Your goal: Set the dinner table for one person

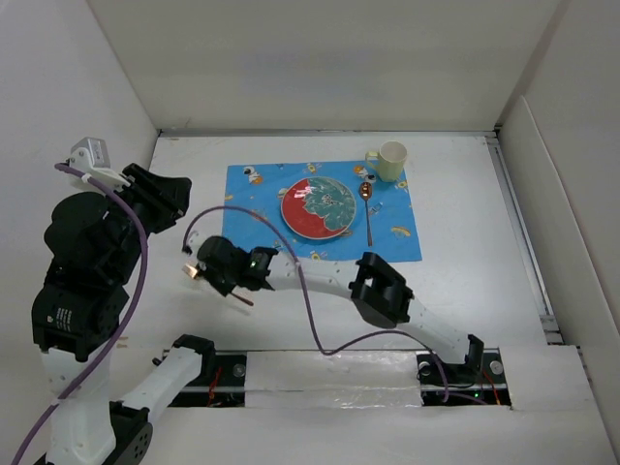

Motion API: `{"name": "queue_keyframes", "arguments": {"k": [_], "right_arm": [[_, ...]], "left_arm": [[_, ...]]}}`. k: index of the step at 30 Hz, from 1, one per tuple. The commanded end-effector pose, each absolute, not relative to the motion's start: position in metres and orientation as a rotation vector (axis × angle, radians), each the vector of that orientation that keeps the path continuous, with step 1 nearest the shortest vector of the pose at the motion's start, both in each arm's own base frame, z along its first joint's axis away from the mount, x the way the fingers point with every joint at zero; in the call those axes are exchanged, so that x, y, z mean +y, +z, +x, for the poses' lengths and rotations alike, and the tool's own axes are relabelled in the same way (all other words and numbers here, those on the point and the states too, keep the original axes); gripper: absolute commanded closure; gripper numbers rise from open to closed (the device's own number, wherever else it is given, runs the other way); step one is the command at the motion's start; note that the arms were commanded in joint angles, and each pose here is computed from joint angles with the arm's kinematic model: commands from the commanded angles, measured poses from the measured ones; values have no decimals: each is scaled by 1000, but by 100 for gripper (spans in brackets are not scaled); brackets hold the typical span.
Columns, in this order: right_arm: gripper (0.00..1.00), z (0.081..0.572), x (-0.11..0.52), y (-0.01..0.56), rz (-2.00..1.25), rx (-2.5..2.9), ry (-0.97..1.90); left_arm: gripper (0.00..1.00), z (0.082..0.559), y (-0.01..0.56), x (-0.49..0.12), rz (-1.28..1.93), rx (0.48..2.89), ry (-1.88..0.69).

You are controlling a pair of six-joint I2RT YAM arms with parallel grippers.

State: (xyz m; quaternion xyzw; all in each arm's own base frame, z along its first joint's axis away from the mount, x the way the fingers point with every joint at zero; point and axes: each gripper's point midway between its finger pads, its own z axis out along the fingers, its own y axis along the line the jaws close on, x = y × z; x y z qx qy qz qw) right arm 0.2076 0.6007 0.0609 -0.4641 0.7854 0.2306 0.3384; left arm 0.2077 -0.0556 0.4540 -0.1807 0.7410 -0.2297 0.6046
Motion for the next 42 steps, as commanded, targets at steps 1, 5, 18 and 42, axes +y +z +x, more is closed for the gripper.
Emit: {"name": "queue_keyframes", "arguments": {"k": [1, 5, 18, 42], "right_arm": [[100, 308, 566, 177, -741, 2046, 715], [100, 376, 520, 174, -448, 2144, 637], [100, 444, 482, 122, 194, 2298, 707], [100, 442, 495, 50, 234, 2383, 643]], "left_arm": [[70, 214, 459, -51, -445, 1669, -520], [71, 226, 440, -54, -460, 1703, -510], [71, 250, 391, -68, -471, 1782, -531], [71, 248, 357, -68, -468, 1854, -502]]}}
